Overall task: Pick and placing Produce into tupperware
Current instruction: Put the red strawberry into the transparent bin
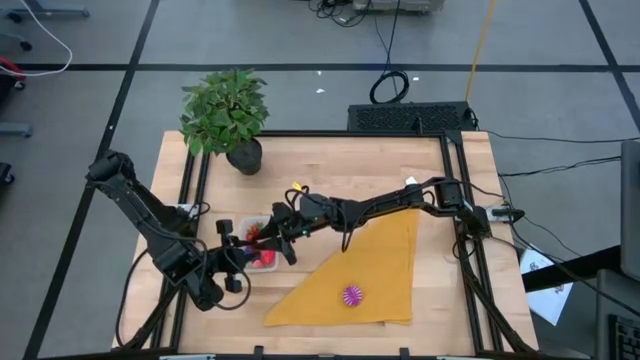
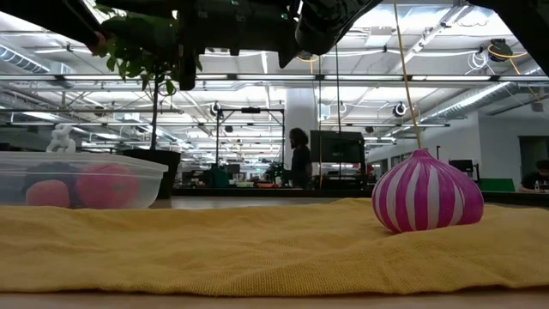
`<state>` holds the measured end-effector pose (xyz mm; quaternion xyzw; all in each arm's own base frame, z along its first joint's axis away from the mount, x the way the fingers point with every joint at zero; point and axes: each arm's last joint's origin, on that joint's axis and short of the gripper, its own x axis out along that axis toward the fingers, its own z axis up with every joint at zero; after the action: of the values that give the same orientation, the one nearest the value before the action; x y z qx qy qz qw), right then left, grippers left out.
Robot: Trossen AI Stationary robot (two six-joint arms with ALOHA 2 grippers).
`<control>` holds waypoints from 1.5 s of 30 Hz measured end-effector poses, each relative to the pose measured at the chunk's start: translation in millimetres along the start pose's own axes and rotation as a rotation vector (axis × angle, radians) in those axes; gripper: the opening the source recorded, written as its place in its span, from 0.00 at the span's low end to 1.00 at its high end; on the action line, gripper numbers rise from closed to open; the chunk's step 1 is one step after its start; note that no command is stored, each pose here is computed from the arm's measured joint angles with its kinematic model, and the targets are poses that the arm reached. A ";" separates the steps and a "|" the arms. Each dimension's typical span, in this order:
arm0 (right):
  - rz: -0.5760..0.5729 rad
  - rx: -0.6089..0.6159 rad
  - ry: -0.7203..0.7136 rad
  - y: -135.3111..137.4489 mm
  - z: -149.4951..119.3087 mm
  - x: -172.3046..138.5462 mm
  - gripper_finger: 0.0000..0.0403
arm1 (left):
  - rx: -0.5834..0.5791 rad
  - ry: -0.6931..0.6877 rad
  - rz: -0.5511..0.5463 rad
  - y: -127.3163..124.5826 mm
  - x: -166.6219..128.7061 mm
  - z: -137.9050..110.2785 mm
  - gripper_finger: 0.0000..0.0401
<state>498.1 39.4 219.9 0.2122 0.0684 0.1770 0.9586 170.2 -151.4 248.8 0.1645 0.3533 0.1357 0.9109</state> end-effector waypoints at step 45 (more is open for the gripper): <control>-0.020 -0.091 0.062 -1.8 -6.4 0.0 0.32 | -0.420 0.310 -0.004 11.5 55.0 -50.7 0.29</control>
<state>497.4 40.3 213.4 0.1624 0.0918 0.1769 0.9664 173.1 -110.6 185.1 -0.0517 0.4532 0.2279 0.8602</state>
